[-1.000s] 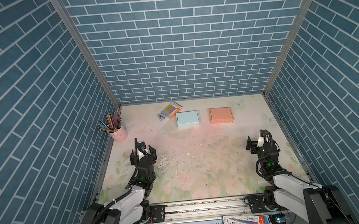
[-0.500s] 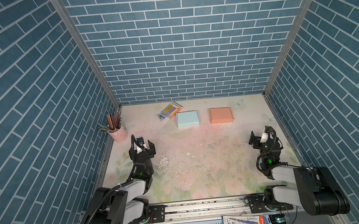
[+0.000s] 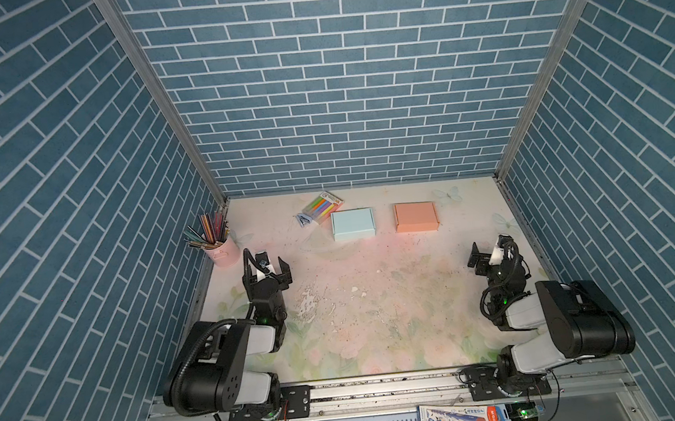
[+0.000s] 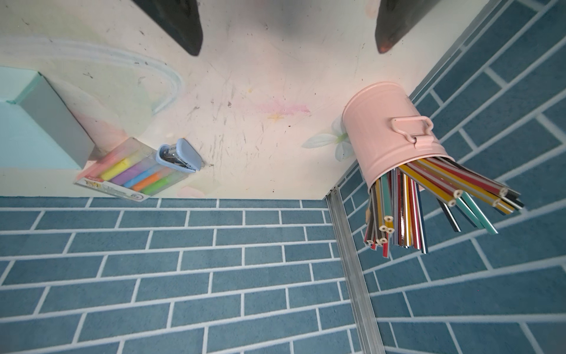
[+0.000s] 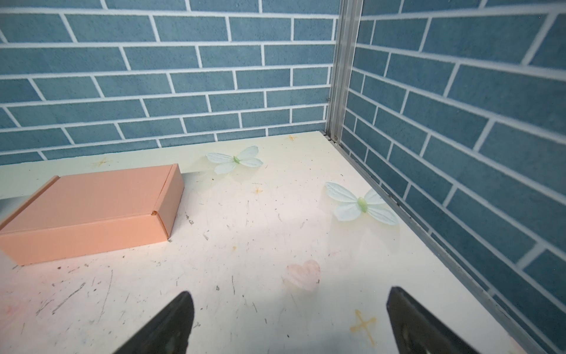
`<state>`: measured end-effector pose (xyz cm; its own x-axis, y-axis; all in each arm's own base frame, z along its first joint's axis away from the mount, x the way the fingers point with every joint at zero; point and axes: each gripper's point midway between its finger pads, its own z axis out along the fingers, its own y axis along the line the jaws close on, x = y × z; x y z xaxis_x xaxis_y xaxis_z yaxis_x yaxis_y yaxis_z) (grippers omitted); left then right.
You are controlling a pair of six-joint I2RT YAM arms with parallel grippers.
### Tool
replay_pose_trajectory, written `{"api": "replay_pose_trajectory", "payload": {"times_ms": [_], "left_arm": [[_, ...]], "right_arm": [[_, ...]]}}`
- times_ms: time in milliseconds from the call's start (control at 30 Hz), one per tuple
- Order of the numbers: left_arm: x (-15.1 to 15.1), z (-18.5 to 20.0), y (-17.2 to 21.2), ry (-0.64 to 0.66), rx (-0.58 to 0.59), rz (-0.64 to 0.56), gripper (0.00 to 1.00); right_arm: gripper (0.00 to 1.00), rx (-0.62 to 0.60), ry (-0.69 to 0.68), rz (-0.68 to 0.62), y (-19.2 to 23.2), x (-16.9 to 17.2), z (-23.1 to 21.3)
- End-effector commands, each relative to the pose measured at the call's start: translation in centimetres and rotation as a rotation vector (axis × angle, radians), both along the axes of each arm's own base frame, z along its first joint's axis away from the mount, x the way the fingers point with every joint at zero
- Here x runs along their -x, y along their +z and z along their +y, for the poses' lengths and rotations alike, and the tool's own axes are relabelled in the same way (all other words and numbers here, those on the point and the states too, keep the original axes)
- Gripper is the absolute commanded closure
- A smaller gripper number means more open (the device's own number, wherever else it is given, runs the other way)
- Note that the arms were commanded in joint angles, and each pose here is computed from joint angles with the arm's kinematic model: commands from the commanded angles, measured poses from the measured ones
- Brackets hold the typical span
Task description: Fold the paper box
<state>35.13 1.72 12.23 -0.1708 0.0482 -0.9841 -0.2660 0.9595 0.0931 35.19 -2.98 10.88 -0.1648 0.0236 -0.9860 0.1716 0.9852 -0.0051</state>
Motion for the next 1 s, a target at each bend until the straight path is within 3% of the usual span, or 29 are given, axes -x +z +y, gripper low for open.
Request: {"api": "replay_pose_trajectory", "payload": {"times_ms": [0, 167, 967], "left_arm": [[-0.8, -0.1, 1.4, -0.018, 0.025, -0.073, 0.11], [-1.7, 0.0, 0.7, -0.025, 0.032, -0.044, 0.12], [-2.1, 0.7, 0.3, -0.023, 0.065, -0.024, 0.12]], "right_arm": [[0.02, -0.009, -0.005, -0.043, 1.4, -1.0, -0.2], [0.02, -0.012, -0.013, 0.013, 0.7, -2.1, -0.3], [0.02, -0.01, -0.011, 0.011, 0.7, -2.1, -0.3]]}}
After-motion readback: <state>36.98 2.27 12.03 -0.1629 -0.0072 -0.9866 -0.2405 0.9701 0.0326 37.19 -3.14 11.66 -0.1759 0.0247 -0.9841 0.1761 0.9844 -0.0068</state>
